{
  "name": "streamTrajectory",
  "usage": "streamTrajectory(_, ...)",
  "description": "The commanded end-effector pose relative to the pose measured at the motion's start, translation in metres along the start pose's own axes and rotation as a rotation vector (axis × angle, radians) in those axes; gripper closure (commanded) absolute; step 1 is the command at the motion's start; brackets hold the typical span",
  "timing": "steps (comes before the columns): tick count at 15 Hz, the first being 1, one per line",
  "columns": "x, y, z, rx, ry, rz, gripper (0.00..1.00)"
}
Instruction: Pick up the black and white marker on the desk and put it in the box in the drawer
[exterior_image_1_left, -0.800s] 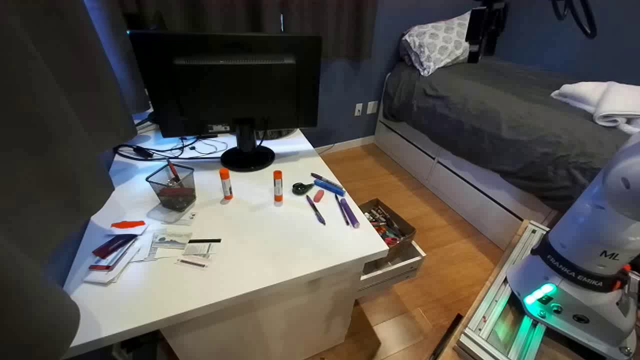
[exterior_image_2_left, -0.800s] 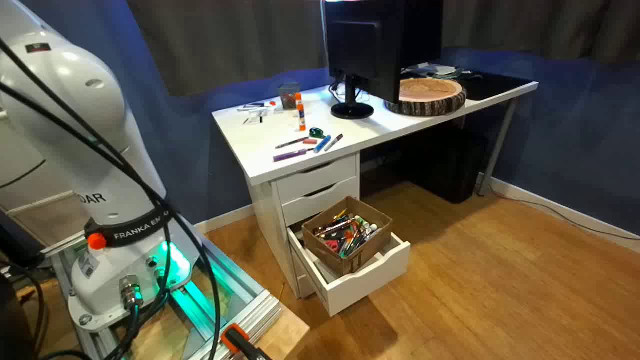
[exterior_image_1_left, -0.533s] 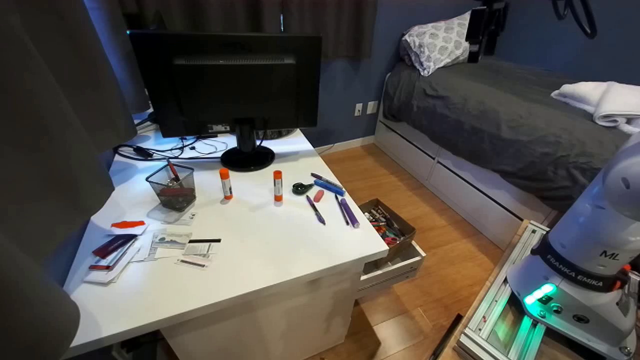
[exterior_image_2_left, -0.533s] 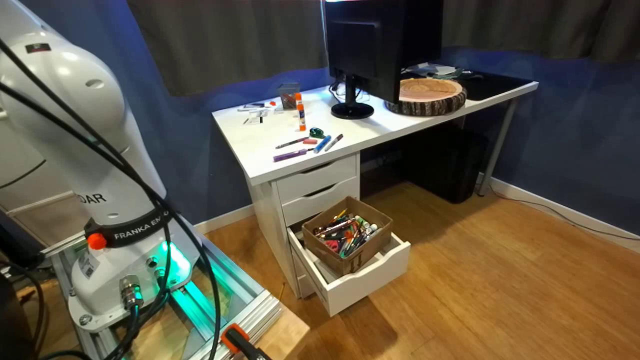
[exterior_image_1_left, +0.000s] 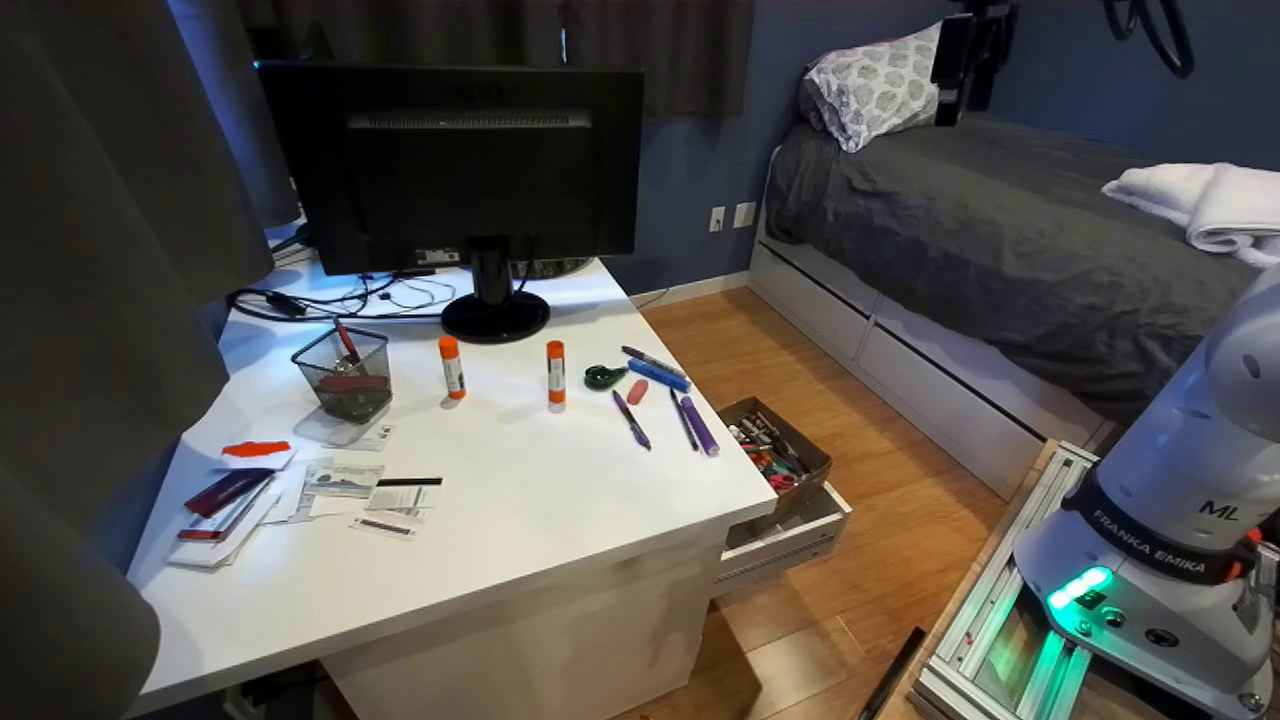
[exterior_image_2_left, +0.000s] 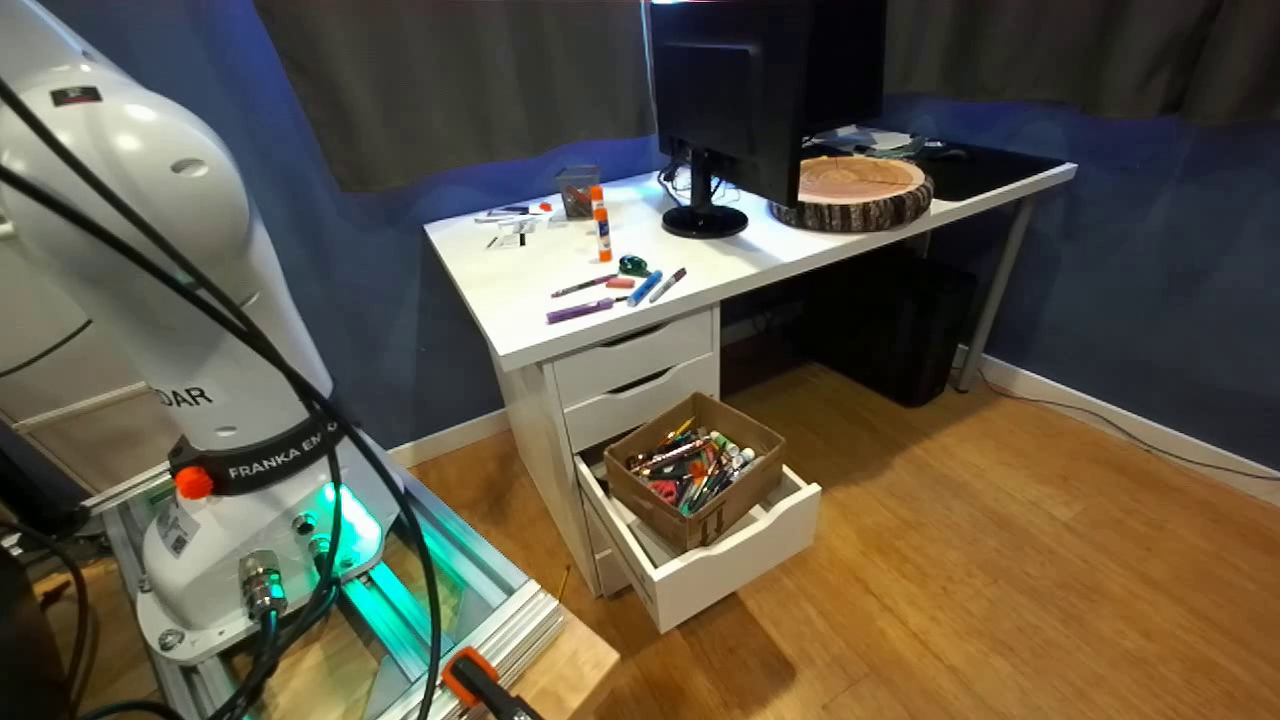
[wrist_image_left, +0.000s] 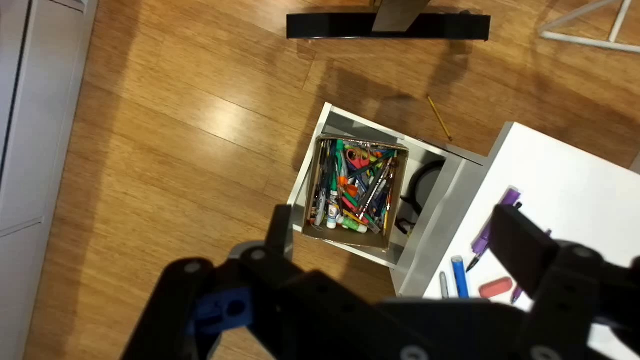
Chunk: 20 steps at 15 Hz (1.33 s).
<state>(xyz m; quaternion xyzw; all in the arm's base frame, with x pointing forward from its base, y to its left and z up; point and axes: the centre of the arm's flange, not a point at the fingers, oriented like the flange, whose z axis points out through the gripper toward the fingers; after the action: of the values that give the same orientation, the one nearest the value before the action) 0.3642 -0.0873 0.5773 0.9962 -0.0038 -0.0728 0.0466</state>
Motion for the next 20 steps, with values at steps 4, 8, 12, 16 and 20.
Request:
streamTrajectory(4,0.025,-0.031,0.027,0.004,-0.037,-0.115,0.00)
streamTrajectory(8,0.057,-0.073,0.079,-0.010,-0.133,-0.210,0.00)
streamTrajectory(12,0.093,-0.074,0.131,-0.023,-0.153,-0.197,0.00)
streamTrajectory(16,0.129,-0.086,0.169,-0.007,-0.130,-0.237,0.00)
streamTrajectory(20,0.159,-0.106,0.199,0.000,-0.053,-0.237,0.00)
